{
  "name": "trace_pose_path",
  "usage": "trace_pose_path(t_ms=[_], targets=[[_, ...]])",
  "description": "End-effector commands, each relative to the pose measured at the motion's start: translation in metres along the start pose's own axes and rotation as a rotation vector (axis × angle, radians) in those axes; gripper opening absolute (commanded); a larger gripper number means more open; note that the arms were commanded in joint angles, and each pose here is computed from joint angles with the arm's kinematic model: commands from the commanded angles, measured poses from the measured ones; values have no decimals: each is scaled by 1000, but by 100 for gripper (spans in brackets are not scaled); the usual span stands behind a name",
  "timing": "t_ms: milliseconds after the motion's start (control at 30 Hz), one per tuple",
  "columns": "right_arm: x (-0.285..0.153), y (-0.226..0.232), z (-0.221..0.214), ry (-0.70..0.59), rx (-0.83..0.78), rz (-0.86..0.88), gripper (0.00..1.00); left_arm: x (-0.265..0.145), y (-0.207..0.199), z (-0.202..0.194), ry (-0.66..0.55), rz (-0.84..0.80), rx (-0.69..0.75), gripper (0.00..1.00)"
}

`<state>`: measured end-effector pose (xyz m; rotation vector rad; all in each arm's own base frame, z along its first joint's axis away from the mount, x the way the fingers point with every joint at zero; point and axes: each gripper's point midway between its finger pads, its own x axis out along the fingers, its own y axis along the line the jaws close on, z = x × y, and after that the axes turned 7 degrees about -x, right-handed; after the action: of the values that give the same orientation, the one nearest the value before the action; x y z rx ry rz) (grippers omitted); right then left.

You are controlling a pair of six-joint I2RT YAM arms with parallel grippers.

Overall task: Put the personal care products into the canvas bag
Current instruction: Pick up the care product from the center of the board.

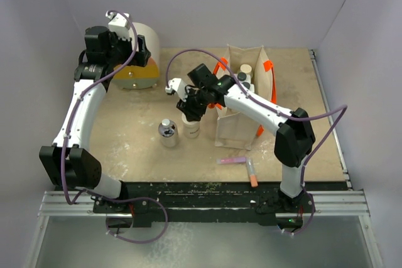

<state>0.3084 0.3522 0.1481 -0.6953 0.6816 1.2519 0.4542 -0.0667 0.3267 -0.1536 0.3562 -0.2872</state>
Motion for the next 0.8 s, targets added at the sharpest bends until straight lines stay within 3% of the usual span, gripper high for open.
trace_pose_path(t_ms=[0,233,767], targets=[[-29,4,17,-31,-31,10,0,1,-4,15,-59,-39,24,99],[-66,-2,56,-149,-104,-41,0,7,-6,16,-61,-62,33,99],[-160,-14,106,-252,-188,-131,0,24,-5,19,-66,-73,13,99]])
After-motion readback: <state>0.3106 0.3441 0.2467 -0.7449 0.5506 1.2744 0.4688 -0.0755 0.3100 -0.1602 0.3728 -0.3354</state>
